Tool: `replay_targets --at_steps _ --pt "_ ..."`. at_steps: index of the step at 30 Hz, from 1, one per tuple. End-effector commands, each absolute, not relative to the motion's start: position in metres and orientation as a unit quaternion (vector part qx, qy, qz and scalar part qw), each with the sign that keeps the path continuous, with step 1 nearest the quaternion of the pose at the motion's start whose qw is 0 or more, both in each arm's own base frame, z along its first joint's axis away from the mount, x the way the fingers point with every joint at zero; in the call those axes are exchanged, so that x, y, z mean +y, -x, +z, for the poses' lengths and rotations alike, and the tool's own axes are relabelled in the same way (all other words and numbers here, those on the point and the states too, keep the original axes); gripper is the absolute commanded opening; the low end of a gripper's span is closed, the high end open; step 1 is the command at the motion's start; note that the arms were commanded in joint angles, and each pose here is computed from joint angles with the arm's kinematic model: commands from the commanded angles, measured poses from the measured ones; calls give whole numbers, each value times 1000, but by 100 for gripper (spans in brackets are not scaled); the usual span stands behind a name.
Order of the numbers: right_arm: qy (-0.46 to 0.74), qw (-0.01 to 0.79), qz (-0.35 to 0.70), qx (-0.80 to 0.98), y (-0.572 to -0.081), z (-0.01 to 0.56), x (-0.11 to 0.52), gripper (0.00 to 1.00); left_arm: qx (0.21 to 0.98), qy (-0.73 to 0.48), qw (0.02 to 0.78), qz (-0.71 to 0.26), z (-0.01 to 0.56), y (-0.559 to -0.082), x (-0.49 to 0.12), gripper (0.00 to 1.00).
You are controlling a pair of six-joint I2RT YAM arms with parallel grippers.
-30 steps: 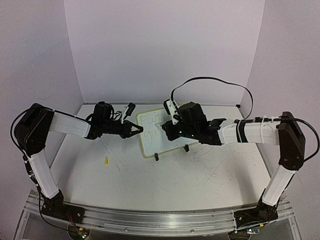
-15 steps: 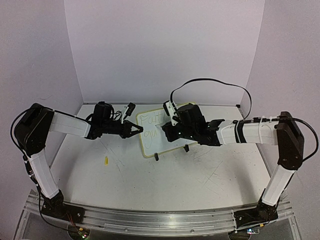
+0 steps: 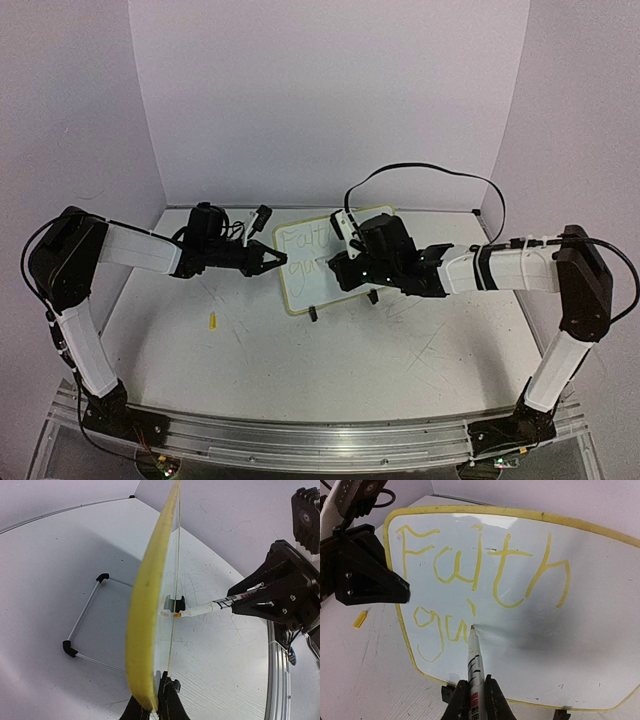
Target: Write a sentence on the whiteboard
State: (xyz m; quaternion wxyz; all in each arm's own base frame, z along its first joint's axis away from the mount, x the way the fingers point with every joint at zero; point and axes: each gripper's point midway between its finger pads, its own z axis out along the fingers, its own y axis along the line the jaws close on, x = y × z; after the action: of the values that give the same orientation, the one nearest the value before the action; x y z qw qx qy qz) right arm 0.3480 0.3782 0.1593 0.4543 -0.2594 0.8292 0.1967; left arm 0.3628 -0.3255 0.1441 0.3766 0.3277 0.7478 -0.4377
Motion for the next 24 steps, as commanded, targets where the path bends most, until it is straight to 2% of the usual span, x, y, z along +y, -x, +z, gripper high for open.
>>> replay_targets --at_steps 1,8,24 --pt "248 484 213 812 -352 183 382 0 784 -315 396 -359 125 -385 -306 0" --pt "239 488 198 816 -363 181 385 0 785 -315 394 -359 124 -385 -306 0" --pt "242 456 187 835 -352 154 375 0 787 -316 393 -356 121 -385 -305 0"
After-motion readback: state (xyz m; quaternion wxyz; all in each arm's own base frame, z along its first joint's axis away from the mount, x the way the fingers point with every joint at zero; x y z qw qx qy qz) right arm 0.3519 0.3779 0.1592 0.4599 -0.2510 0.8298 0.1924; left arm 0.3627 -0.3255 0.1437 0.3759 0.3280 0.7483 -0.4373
